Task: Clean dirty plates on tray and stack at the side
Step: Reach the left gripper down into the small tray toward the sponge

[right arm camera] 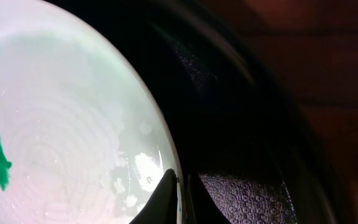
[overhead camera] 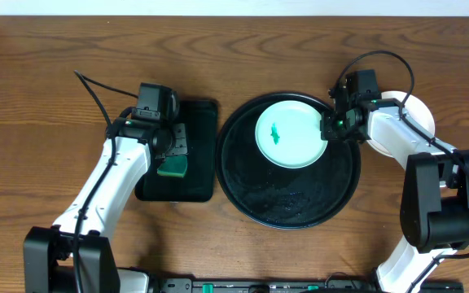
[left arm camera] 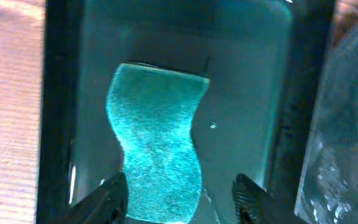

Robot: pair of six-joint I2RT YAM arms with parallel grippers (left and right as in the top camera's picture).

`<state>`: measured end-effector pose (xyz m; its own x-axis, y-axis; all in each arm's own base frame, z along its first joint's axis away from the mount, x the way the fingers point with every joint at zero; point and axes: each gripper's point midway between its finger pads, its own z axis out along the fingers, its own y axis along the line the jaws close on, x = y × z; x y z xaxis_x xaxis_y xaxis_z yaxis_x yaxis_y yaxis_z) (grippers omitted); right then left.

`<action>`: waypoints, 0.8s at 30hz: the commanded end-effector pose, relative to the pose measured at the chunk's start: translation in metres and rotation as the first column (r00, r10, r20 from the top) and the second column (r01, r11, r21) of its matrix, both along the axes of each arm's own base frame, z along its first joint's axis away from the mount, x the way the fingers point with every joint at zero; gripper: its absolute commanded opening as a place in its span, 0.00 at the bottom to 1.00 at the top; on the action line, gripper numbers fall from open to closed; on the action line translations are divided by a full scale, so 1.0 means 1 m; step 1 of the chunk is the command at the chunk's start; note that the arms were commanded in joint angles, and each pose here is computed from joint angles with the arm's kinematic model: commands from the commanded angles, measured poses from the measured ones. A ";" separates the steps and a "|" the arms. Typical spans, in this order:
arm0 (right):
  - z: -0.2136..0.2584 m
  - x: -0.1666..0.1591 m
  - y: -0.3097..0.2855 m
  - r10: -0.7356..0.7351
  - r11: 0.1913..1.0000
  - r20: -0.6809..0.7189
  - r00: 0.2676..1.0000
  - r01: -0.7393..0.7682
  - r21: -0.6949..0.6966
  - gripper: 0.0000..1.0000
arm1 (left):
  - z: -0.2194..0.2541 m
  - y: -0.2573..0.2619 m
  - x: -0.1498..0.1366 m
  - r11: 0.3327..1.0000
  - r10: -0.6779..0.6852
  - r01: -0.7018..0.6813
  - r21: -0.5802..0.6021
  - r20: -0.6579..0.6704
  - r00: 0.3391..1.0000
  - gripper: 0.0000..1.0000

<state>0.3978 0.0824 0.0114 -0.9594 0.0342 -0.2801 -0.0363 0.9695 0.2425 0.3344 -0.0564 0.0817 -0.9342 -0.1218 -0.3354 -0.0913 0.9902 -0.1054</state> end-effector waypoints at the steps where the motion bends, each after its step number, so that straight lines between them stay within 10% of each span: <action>1: -0.004 -0.004 0.003 0.004 1.000 -0.016 1.000 -0.004 0.007 0.05 | -0.015 0.010 -0.002 0.996 0.086 -0.085 0.038 -0.037 0.996 0.50; 24: -0.004 -0.004 0.003 0.004 1.000 -0.016 1.000 -0.004 0.007 0.06 | -0.002 0.013 0.009 0.992 0.116 -0.102 0.078 -0.204 0.972 0.47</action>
<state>0.3978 0.0825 0.0114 -0.9594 0.0342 -0.2800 -0.0364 0.9694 0.2428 0.3486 -0.0483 0.0926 -0.9617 -0.2029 -0.1845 -0.2000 0.9792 -0.0342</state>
